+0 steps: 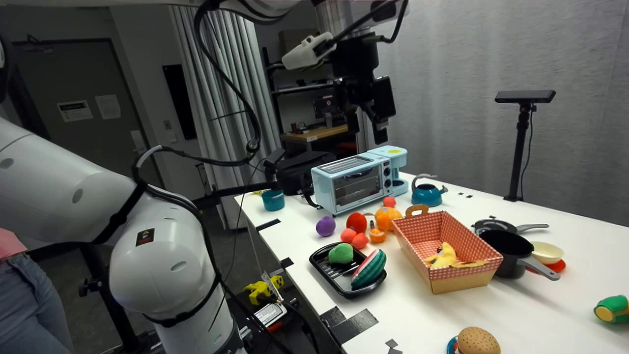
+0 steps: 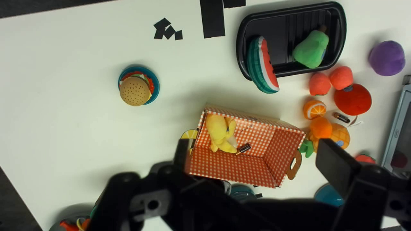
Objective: Move the watermelon plush toy from the oven tray to the box
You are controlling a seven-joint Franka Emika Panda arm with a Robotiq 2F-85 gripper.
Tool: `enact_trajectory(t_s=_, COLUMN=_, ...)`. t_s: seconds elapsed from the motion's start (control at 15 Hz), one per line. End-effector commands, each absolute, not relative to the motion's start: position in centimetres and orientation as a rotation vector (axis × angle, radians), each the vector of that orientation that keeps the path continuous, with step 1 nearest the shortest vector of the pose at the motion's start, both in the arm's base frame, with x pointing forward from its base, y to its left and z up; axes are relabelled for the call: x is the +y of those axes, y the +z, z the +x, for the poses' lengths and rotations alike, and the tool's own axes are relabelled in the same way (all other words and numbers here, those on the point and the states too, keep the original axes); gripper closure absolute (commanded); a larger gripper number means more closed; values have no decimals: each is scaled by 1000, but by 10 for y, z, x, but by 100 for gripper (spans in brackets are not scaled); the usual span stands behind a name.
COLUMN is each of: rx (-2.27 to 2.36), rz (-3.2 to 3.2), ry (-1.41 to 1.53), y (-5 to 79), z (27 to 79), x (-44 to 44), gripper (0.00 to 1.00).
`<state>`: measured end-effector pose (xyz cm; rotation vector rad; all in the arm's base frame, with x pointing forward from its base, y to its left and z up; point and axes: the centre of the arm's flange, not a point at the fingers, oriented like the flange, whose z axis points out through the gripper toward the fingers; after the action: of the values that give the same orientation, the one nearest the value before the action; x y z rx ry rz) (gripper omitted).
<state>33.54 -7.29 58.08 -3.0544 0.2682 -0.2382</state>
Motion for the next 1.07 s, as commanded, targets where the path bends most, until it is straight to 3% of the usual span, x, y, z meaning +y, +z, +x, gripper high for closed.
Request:
enact_trajectory(t_s=0.0, rx=268, rz=-3054, ry=-238, y=581, z=335, x=-73, gripper=0)
enact_trajectory(t_s=0.4, rx=263, rz=-3058, ry=-213, y=571, z=339, x=-72, gripper=0)
enact_trajectory(t_s=1.0, rx=175, rz=-3128, ry=-43, y=470, z=344, x=-29, gripper=0)
